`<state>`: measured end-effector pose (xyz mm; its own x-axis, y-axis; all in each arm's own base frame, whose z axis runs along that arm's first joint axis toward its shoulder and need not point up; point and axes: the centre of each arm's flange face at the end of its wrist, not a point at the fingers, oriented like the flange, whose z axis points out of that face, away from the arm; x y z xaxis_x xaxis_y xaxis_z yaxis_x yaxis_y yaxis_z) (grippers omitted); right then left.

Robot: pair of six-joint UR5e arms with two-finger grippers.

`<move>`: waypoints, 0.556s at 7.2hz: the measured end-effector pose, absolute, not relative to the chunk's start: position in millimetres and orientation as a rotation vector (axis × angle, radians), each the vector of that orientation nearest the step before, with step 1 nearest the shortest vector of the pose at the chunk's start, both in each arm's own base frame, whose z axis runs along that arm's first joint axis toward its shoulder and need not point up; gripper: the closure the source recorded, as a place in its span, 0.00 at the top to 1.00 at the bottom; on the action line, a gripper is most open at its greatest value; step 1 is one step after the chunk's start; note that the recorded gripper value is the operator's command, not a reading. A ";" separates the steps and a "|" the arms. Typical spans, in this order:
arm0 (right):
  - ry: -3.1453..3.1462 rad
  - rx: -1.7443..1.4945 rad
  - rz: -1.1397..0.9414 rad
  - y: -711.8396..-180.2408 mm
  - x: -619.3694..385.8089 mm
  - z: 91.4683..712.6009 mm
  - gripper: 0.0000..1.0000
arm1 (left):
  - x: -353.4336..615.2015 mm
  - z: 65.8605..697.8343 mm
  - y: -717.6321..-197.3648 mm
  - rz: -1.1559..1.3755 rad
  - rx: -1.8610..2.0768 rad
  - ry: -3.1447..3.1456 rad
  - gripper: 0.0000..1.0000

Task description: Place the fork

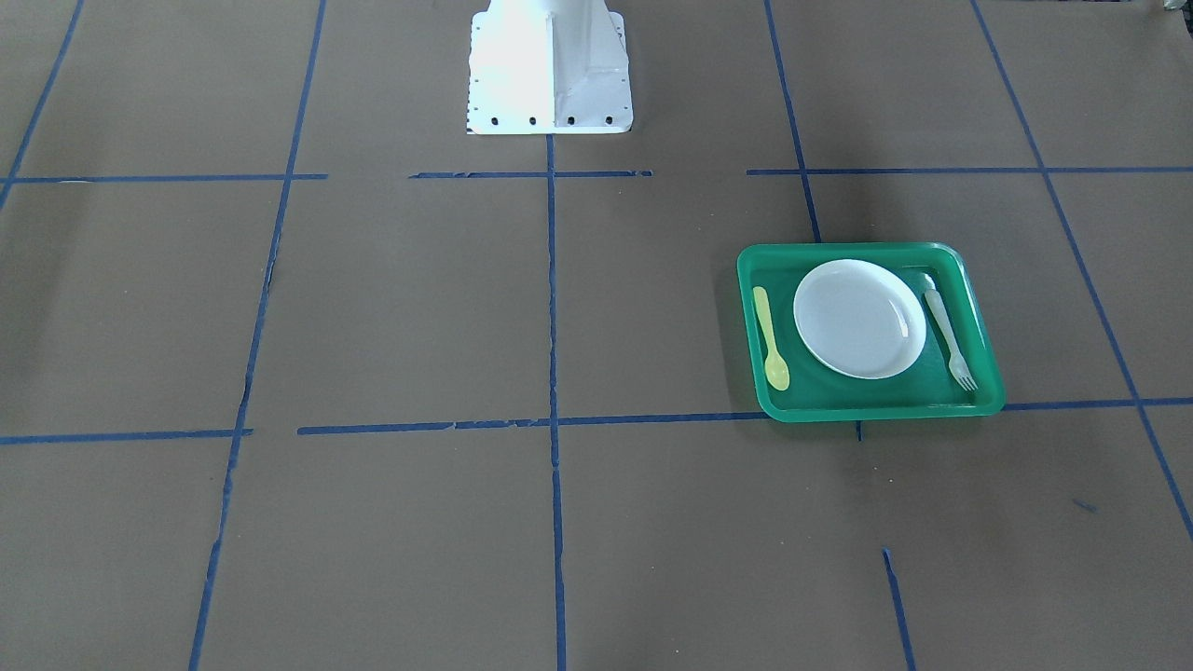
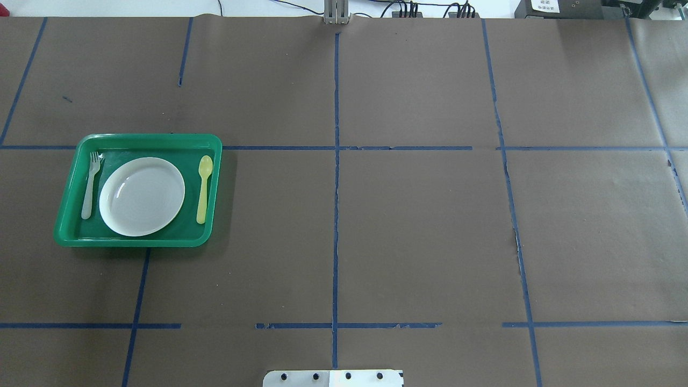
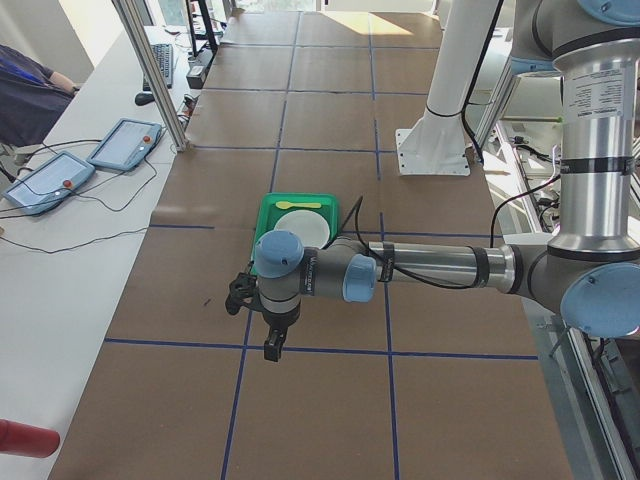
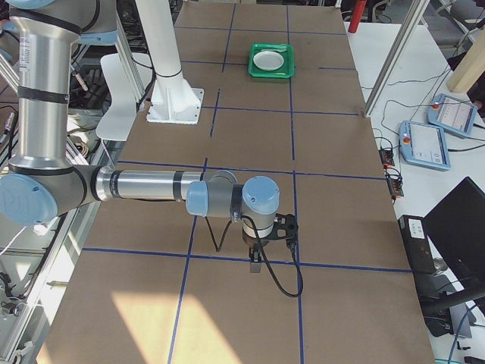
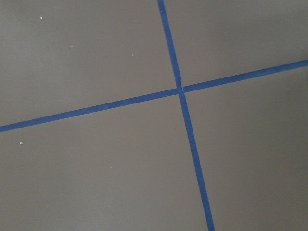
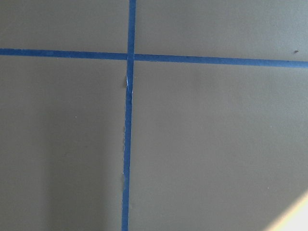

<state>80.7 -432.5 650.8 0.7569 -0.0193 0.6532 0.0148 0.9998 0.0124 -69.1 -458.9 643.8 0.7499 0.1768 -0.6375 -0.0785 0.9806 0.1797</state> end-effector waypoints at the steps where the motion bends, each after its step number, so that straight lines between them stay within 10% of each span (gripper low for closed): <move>1: -0.712 0.007 -0.019 -432.5 80.7 650.8 1.00 | -71.1 645.6 -456.4 0.136 0.143 0.713 1.00; 4: -0.712 0.007 -0.019 -432.6 80.7 650.7 1.00 | -70.5 643.3 -457.7 0.139 0.146 0.718 1.00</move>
